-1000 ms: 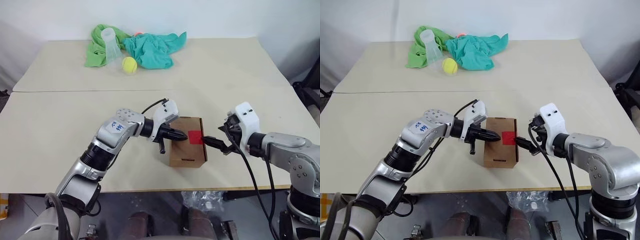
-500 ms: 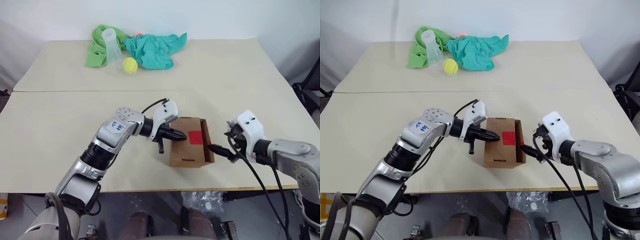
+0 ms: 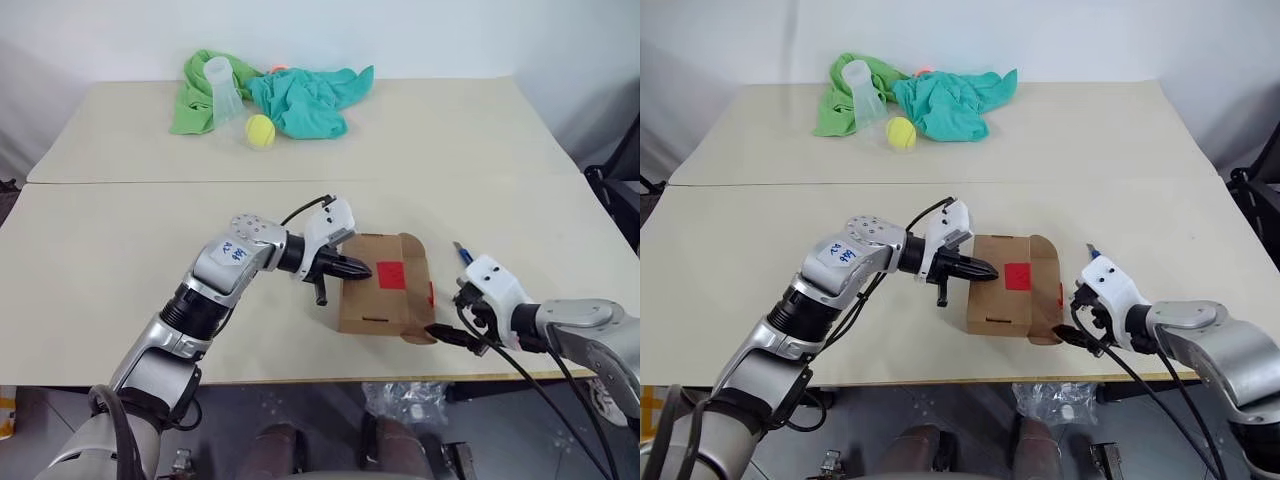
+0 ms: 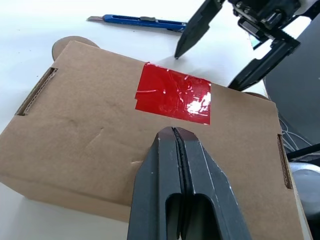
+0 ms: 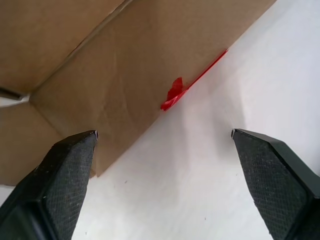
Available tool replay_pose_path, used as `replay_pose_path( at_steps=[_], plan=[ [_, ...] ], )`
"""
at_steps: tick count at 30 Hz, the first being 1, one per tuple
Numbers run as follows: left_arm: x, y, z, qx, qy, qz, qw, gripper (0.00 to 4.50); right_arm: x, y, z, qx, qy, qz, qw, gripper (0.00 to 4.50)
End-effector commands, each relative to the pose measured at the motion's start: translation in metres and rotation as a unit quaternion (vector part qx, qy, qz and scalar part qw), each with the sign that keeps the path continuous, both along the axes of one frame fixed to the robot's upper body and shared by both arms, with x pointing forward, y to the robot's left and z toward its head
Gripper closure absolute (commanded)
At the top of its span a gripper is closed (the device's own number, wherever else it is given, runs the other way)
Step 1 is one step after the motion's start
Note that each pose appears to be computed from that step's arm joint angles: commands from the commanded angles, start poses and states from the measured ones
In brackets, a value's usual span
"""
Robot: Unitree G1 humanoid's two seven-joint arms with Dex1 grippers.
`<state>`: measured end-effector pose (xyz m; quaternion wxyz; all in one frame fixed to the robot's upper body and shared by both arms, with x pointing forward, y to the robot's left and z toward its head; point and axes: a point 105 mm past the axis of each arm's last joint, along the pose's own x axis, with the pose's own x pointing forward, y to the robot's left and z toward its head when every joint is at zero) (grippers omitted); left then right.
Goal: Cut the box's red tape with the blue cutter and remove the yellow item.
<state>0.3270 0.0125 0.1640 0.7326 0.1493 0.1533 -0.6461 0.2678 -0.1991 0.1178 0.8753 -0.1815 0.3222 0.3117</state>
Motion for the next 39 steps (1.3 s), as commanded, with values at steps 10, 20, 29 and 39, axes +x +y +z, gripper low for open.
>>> replay_pose_path(
  at_steps=[10,20,29,39],
  plan=[
    [0.009,0.012,-0.007,0.020,-0.006,0.037,0.999,4.50,0.001,-0.001,0.013,0.024,-0.006,0.021,0.999,0.02],
    [-0.001,0.012,-0.011,0.012,-0.003,0.020,1.000,4.50,0.020,0.022,0.018,0.195,0.084,-0.018,0.977,0.02],
    [-0.006,0.019,-0.012,0.014,-0.004,0.025,1.000,4.50,0.028,0.034,0.016,0.263,0.141,-0.028,0.954,0.02],
    [-0.009,0.026,-0.012,0.020,-0.003,0.038,0.999,4.50,0.022,-0.002,0.022,0.272,0.148,-0.088,0.947,0.02]
  ],
)
